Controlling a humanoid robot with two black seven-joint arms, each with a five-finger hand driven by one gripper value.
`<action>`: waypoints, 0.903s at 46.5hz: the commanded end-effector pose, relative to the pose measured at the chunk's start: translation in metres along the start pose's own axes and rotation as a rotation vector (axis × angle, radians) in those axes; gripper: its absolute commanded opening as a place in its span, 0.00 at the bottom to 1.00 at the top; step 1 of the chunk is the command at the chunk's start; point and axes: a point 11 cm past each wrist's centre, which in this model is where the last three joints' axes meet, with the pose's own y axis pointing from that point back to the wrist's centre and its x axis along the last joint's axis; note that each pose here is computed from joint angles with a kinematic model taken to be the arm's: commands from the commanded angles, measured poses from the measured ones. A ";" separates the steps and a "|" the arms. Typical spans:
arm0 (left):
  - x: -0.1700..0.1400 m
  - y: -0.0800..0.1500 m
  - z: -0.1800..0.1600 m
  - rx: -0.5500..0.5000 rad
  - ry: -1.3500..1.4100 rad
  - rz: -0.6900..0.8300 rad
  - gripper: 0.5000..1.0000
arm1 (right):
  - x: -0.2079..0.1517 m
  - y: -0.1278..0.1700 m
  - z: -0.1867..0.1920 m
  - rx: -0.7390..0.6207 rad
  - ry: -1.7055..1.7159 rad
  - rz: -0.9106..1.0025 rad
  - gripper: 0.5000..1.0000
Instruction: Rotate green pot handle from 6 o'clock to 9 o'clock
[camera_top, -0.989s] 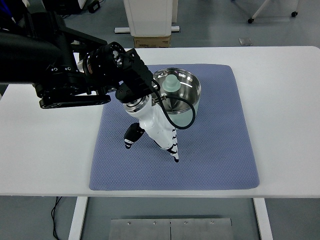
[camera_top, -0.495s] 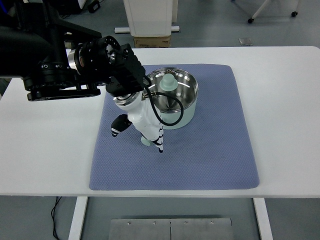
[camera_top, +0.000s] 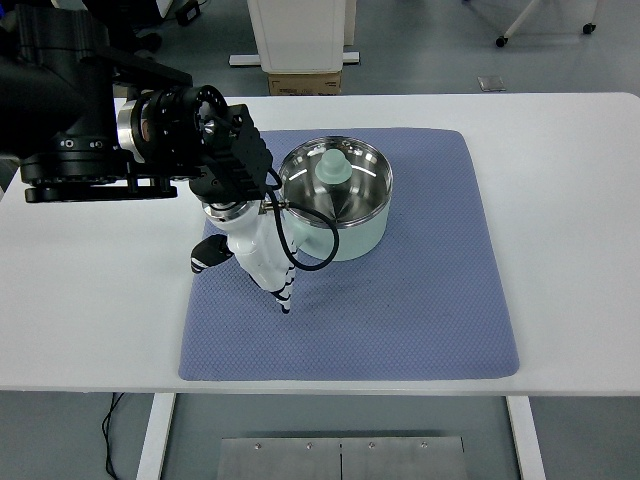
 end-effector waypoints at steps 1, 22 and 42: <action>-0.008 -0.001 0.000 0.003 -0.007 -0.029 1.00 | 0.000 0.000 0.000 0.000 -0.001 0.000 1.00; -0.027 0.004 -0.008 0.041 -0.049 -0.109 1.00 | 0.000 0.000 0.000 0.000 0.001 0.000 1.00; -0.042 0.010 -0.025 0.096 -0.055 -0.162 1.00 | 0.000 0.000 0.000 0.000 -0.001 0.000 1.00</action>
